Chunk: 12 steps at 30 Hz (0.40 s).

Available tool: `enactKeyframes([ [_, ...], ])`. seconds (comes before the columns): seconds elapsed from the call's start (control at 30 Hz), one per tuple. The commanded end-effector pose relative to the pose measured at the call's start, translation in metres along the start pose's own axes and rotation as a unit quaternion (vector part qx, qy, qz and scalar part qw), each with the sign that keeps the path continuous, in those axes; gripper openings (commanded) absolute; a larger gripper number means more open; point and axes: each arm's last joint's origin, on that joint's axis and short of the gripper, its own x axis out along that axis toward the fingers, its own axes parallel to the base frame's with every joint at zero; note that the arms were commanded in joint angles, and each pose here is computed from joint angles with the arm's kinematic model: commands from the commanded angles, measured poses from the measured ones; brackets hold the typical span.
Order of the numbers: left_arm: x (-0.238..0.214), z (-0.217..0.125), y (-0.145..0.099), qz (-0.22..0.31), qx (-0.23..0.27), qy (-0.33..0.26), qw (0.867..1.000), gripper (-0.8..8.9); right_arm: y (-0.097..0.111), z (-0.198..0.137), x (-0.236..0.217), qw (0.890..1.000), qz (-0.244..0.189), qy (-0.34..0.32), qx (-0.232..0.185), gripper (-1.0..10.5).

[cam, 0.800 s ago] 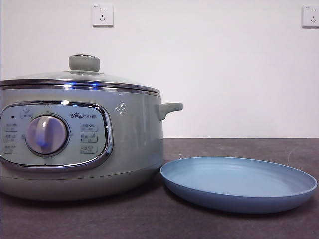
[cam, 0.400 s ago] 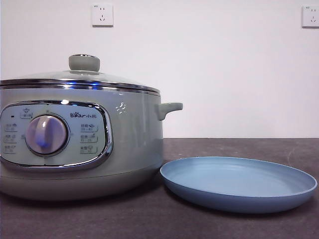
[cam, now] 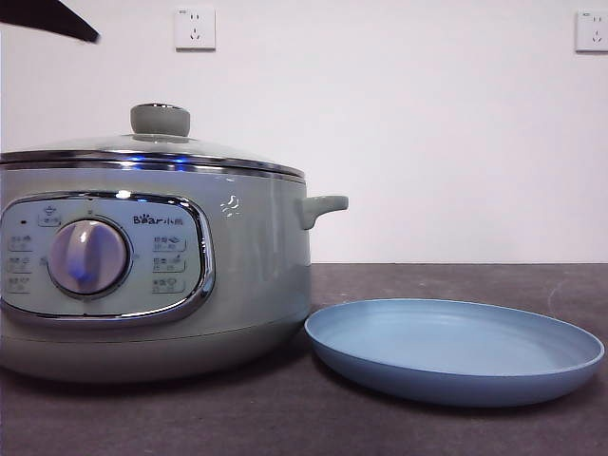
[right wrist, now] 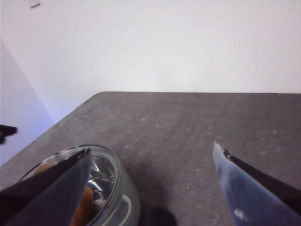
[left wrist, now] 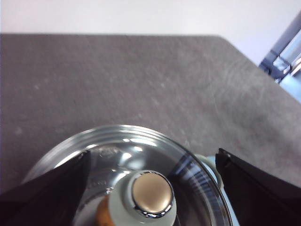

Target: Take the potato out from the steamer,put the potato on the plate,close the lid

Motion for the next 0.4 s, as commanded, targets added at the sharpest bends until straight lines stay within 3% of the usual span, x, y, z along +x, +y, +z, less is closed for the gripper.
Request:
enactKeyframes([
  [0.03,0.013,-0.002,-0.007,-0.001,0.024,0.006,1.000,4.48,0.002,0.002,0.000,1.000,0.004,-0.005,0.000,4.4],
  [0.4,0.055,-0.021,-0.023,0.067,0.080,0.055,0.993,4.48,0.002,0.002,0.000,1.000,0.004,-0.005,0.000,4.4],
])
